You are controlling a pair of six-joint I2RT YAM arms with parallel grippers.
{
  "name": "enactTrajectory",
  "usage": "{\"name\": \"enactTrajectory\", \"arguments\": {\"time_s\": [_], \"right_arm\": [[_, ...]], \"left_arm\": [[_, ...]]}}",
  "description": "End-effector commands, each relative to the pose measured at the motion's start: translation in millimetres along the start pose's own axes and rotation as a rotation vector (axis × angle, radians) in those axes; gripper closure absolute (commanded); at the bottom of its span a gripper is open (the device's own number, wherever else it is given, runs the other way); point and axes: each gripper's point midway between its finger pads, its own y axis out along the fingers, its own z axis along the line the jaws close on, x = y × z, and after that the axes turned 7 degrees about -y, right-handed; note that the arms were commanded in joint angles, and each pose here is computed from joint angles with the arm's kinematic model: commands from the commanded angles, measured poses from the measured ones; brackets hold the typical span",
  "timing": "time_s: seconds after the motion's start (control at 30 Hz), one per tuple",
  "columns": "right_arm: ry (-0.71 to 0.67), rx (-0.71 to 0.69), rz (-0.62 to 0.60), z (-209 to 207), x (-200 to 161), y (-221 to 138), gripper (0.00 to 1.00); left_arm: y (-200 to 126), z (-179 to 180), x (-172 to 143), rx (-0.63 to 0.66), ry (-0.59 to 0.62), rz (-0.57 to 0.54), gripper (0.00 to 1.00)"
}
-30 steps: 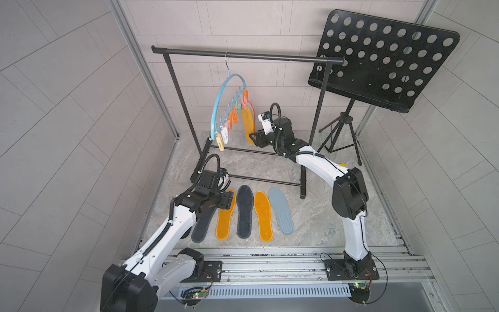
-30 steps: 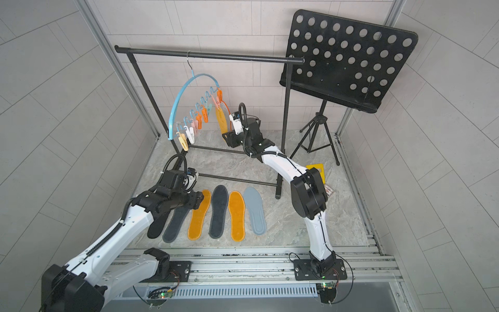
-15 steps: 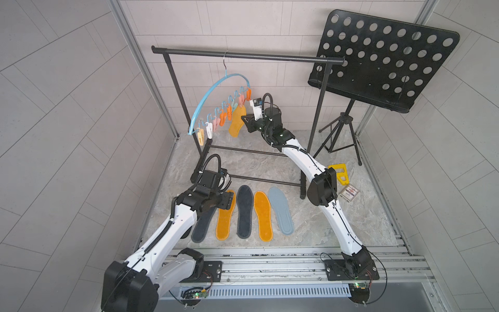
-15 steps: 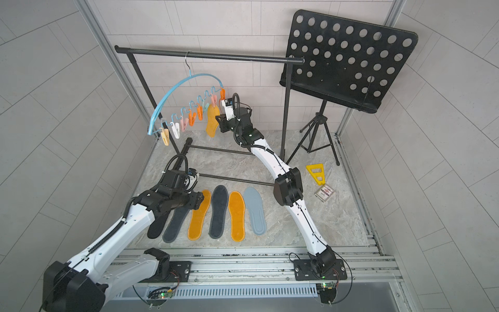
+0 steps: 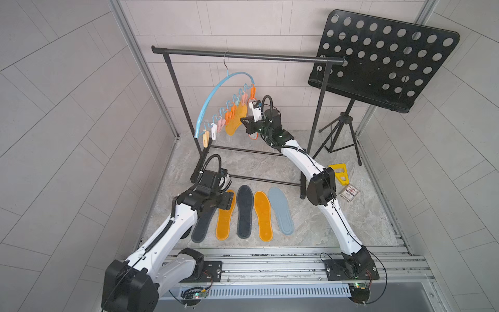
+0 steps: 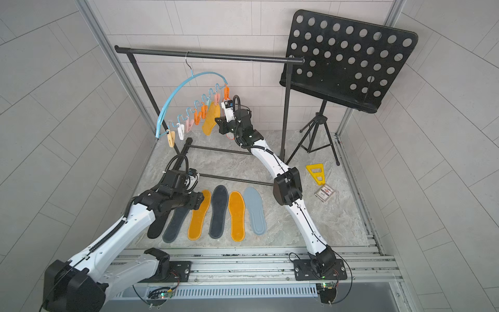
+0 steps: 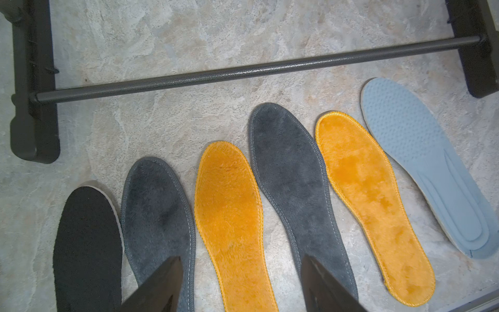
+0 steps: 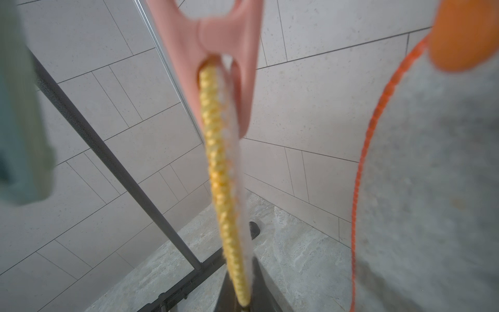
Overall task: Take the shoe insoles off the hanger
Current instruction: Remove the insole from the hanger.
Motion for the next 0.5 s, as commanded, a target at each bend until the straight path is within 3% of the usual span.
{"name": "enactTrajectory", "arguments": {"time_s": [0.0,0.13,0.23,0.47], "right_arm": [[-0.01,0.066,-0.028,16,28,-14,1.0],[0.004,0.112,0.023,29,24,-28,1.0],[0.038,0.143,0.05,30,16,-41,1.0],[0.11,0.225,0.111,32,1,-57,1.0]], "left_arm": [[2,0,-3,0.0,0.011,0.007,0.24],[1,-2,1,-0.013,0.006,-0.007,0.25],[3,7,12,0.0,-0.064,-0.041,0.26],[13,44,78,0.025,-0.223,-0.169,0.29]]}}
